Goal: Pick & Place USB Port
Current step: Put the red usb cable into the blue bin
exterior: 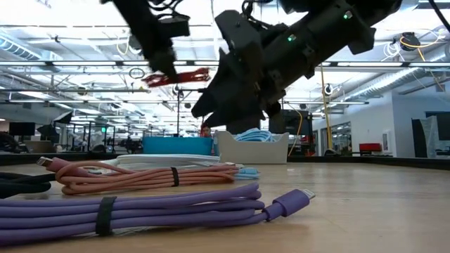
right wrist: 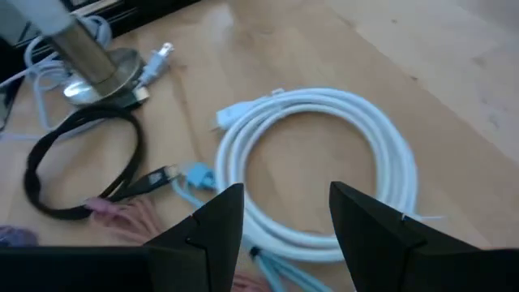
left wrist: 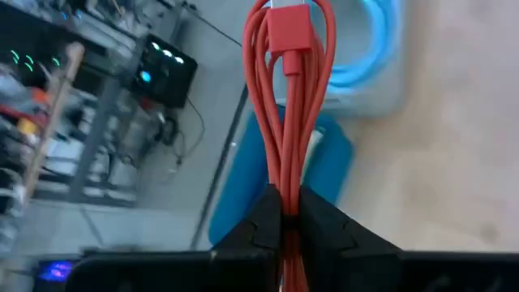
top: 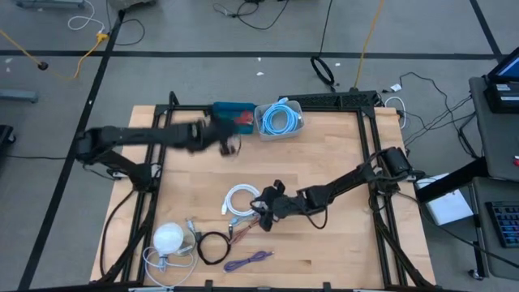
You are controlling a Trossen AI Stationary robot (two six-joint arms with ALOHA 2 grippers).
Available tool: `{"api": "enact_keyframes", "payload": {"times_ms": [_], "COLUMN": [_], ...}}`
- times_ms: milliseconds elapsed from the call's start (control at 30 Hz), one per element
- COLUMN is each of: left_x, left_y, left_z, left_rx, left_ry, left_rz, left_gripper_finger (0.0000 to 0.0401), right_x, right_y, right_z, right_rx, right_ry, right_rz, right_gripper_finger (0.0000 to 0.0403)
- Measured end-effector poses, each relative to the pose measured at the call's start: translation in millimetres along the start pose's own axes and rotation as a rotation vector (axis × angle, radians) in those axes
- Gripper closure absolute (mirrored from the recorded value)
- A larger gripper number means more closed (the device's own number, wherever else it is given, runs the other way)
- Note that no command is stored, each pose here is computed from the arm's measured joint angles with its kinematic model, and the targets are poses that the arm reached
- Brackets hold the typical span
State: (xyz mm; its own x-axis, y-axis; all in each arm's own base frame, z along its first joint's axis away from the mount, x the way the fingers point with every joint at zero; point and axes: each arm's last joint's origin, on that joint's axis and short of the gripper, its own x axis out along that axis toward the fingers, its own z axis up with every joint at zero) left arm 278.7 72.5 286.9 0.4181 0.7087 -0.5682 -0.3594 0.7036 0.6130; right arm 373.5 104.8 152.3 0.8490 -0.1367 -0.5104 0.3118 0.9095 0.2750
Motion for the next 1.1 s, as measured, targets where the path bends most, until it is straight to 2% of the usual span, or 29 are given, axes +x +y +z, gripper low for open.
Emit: {"api": "enact_keyframes", "payload": {"times_ms": [100,167,233,300,367,467,667,733,900,1100], "left_x": [10,17,26,34,43,66,116,131,151,159], "left_y": [63,102,128,145,153,148,110,96,78,79], "left_z": [10,5,-3,-11,-18,-26,-41,-44,-40,-32], "left_rx": [-0.206,-0.341,-0.428,-0.454,-0.412,-0.280,0.017,0.084,0.187,0.179], "left_ry": [-0.043,-0.050,-0.043,-0.022,0.028,0.154,0.370,0.410,0.393,0.294], "left_rz": [-0.059,-0.074,-0.086,-0.133,-0.166,-0.208,-0.405,-0.458,-0.473,-0.437], "left_gripper_finger": [0.0381,0.0381,0.0381,0.0381,0.0381,0.0381,0.0381,0.0382,0.0382,0.0382], "right_x": [-2,-4,-4,-5,-5,-5,-4,-4,-4,-4], "right_y": [6,9,10,12,12,12,9,9,9,9], "right_z": [-1,-3,-4,-4,-4,-4,-3,-3,-3,-3], "right_rx": [-0.009,-0.016,-0.024,-0.026,-0.027,-0.029,-0.025,-0.024,-0.025,-0.029], "right_ry": [-0.017,-0.015,-0.012,-0.013,-0.013,-0.013,-0.014,-0.014,-0.014,-0.012], "right_rz": [0.027,0.033,0.037,0.039,0.039,0.039,0.033,0.033,0.033,0.032], "right_gripper_finger": [0.0225,0.0225,0.0225,0.0225,0.0225,0.0225,0.0225,0.0225,0.0225,0.0225]}}
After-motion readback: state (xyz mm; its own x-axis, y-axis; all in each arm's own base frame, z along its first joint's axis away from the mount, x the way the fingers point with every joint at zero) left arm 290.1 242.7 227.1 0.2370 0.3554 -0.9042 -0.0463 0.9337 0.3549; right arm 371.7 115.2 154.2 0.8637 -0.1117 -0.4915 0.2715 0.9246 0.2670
